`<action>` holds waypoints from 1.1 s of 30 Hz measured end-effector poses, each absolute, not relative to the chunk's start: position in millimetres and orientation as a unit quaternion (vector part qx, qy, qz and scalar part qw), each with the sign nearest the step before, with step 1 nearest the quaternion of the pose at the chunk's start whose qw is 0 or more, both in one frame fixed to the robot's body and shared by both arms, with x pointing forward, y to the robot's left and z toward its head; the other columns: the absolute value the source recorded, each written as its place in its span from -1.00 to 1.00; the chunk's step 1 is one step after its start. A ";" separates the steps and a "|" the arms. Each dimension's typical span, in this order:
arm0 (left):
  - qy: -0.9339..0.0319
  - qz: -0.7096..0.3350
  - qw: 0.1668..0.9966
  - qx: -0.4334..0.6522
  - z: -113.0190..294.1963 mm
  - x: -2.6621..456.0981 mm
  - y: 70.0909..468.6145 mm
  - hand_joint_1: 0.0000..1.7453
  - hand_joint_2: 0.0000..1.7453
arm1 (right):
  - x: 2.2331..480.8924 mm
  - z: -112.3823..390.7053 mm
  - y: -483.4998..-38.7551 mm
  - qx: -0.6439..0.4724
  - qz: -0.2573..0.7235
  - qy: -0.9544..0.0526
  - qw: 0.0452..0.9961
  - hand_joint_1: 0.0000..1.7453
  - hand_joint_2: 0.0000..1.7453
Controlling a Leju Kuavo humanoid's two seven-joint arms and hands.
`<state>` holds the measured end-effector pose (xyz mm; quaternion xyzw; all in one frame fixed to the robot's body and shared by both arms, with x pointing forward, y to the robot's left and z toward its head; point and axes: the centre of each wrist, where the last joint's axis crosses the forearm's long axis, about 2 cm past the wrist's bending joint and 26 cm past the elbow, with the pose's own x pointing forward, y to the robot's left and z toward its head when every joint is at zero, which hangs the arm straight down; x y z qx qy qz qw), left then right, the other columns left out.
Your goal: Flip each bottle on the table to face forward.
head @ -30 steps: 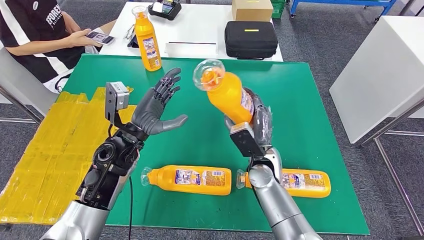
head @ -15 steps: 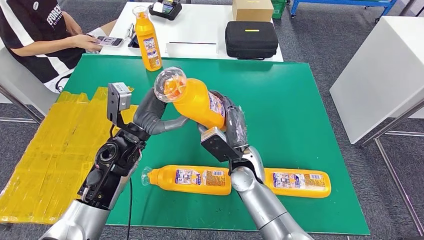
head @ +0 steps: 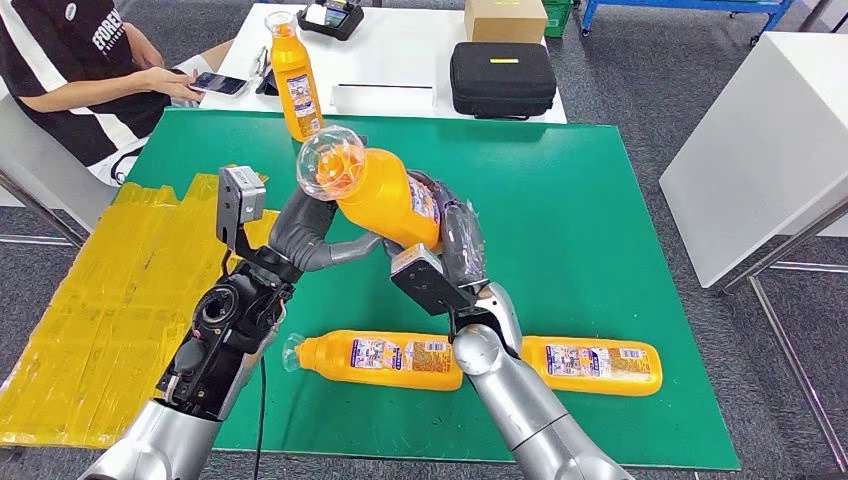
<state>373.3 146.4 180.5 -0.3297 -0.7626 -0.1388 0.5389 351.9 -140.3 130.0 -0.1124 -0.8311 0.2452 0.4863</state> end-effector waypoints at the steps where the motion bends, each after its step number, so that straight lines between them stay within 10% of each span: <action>1: -0.763 -0.139 0.539 -0.330 180.5 373.3 146.4 -1.00 1.00 | 351.9 130.0 -140.3 -0.112 0.245 -0.831 0.486 1.00 1.00; 33: -0.753 -0.134 0.541 -0.349 182.0 371.3 130.0 -1.00 1.00 | 381.3 118.0 -138.6 -0.158 0.241 -0.785 0.548 1.00 1.00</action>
